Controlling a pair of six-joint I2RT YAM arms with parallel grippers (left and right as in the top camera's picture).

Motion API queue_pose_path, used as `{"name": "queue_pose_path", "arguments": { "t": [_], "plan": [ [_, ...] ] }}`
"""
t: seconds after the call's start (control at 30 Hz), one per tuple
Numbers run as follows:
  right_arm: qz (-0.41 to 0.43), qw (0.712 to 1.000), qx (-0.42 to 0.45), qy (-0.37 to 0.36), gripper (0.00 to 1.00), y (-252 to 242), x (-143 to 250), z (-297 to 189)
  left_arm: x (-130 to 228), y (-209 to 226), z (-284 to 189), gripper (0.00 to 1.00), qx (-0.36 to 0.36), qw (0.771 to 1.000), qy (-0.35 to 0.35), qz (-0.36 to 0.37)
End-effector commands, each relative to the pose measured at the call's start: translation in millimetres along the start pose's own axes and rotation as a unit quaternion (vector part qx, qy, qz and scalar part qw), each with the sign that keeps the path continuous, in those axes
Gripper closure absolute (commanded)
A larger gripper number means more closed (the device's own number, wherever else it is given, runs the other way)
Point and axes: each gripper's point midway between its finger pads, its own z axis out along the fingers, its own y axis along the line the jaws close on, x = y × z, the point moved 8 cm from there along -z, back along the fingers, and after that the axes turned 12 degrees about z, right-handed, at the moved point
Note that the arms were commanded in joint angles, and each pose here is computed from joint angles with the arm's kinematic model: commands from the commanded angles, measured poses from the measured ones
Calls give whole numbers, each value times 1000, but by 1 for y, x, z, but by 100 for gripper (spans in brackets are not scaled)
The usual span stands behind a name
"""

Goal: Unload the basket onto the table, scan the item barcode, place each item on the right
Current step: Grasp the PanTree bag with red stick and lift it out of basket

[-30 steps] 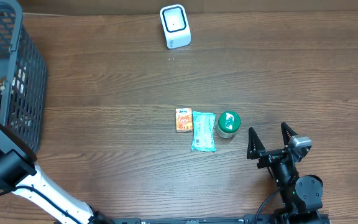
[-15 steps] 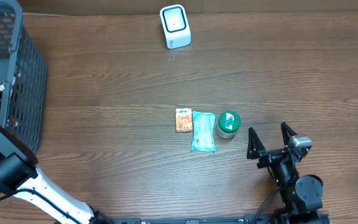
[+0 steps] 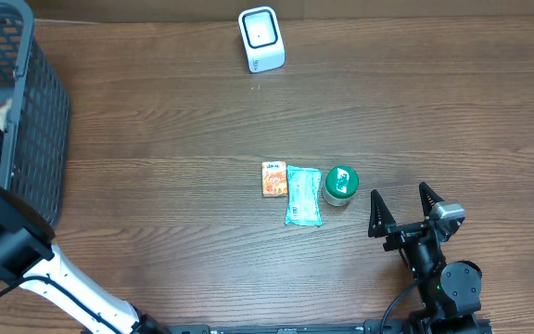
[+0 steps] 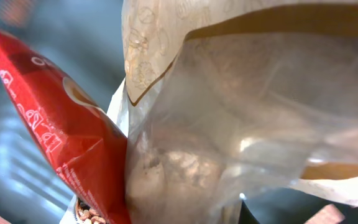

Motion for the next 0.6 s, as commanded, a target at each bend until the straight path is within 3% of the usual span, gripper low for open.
{"name": "queue_pose_path", "arguments": {
  "t": [0.0, 0.27, 0.57],
  "plan": [
    [-2, 1000, 6, -4, 0, -3, 1, 0, -10, 1, -46, 96, -6, 998, -61, -18],
    [-2, 1000, 6, -4, 0, -2, 2, 0, -2, 2, -149, 96, -24, 980, -185, -62],
    [-2, 1000, 6, -4, 0, -3, 1, 0, 36, -49, -264, 96, -1, 949, -312, -45]
  ]
}}
